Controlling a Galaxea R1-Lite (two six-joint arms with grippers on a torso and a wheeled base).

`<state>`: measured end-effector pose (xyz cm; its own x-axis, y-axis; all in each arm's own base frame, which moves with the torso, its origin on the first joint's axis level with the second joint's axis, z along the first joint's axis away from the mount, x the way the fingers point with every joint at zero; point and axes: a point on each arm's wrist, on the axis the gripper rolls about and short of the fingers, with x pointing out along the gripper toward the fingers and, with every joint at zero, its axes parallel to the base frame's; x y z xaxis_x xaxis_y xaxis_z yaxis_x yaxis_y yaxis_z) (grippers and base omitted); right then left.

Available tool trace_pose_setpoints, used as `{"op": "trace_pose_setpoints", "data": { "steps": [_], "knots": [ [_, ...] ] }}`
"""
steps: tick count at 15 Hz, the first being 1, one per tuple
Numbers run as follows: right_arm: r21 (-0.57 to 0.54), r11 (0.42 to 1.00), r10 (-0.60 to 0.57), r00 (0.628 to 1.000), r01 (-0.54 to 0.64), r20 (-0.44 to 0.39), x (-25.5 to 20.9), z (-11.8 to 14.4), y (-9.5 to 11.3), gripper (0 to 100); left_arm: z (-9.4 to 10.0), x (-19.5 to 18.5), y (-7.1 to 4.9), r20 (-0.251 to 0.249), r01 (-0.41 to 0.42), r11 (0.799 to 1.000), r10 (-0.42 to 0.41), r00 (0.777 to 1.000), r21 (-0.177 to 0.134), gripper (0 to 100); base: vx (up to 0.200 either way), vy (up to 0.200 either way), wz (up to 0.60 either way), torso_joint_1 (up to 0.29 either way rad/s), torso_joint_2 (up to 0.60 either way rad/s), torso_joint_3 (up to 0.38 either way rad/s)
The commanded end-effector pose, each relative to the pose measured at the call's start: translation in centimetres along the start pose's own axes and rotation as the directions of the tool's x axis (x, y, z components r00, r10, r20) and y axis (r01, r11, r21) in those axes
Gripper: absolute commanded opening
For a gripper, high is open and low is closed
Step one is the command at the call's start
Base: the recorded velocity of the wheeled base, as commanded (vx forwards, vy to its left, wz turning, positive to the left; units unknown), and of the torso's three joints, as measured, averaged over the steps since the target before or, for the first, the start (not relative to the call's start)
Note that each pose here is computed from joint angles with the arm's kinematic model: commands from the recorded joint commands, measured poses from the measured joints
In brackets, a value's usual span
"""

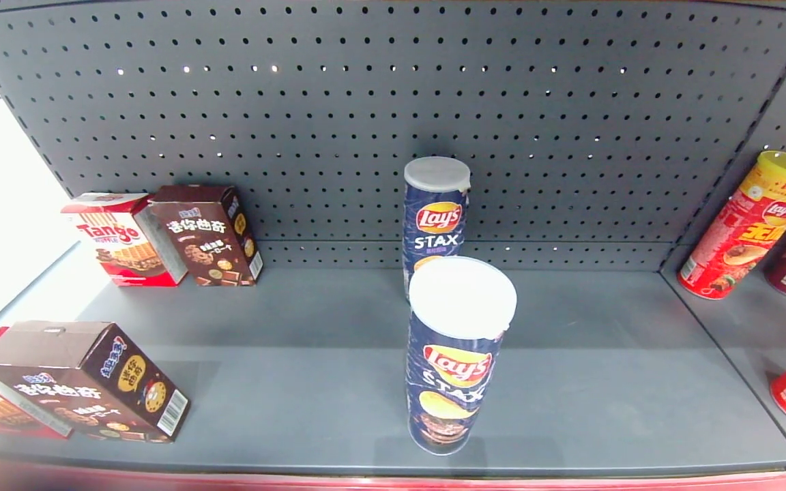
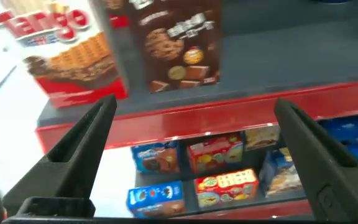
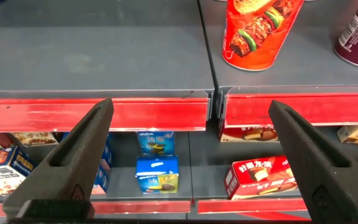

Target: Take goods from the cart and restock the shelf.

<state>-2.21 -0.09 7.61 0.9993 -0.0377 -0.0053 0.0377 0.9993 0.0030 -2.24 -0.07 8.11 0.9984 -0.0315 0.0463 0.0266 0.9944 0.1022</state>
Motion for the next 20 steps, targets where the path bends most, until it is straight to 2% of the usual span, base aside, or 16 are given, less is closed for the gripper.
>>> {"op": "trace_pose_setpoints", "data": {
  "steps": [1, 3, 4, 5, 11, 15, 20],
  "knots": [
    [0.0, 1.0, 0.001, 1.0, -0.001, -0.001, 0.01, 0.01, 0.0, 100, -0.43, -0.05, 0.18, -0.045, -0.098, 0.995, 0.096, 0.994, -0.029, 100, 0.0, 0.0, 0.0, 0.0, 0.0, 0.0],
    [0.0, 1.0, 0.001, 1.0, -0.001, -0.001, 0.01, 0.01, 0.0, 100, -0.51, -0.04, 0.09, -0.051, -0.065, 0.997, 0.063, 0.997, -0.033, 100, 0.0, 0.0, 0.0, 0.0, 0.0, 0.0],
    [0.0, 1.0, -0.001, 1.0, 0.001, -0.001, 0.01, 0.01, 0.0, 100, -0.56, -0.03, 0.0, -0.054, -0.018, 0.999, 0.015, 0.998, -0.04, 100, 0.0, 0.0, 0.0, 0.0, 0.0, 0.0],
    [0.0, 1.0, 0.001, 1.0, -0.001, -0.001, 0.01, 0.01, 0.0, 100, -0.52, -0.05, -0.18, -0.046, 0.063, 0.997, -0.066, 0.997, -0.049, 100, 0.0, 0.0, 0.0, 0.0, 0.0, 0.0],
    [0.0, 1.0, 0.002, 1.0, -0.002, -0.001, 0.01, 0.01, 0.01, 100, -0.52, -0.03, -0.14, -0.049, 0.046, 0.997, -0.049, 0.998, -0.062, 100, 0.0, 0.0, 0.0, 0.0, 0.0, 0.0],
    [-0.002, 1.0, 0.012, 1.0, -0.012, -0.002, 0.01, 0.0, 0.02, 100, -0.56, -0.03, -0.15, -0.049, 0.051, 0.997, -0.053, 0.997, -0.05, 100, 0.0, 0.0, 0.0, 0.0, 0.0, 0.0],
    [-0.002, 1.0, 0.01, 1.0, -0.01, -0.001, 0.01, 0.01, 0.02, 100, -0.56, -0.02, -0.15, -0.05, 0.051, 0.997, -0.054, 0.997, -0.055, 100, 0.0, 0.0, 0.0, 0.0, 0.0, 0.0]
  ]
}}
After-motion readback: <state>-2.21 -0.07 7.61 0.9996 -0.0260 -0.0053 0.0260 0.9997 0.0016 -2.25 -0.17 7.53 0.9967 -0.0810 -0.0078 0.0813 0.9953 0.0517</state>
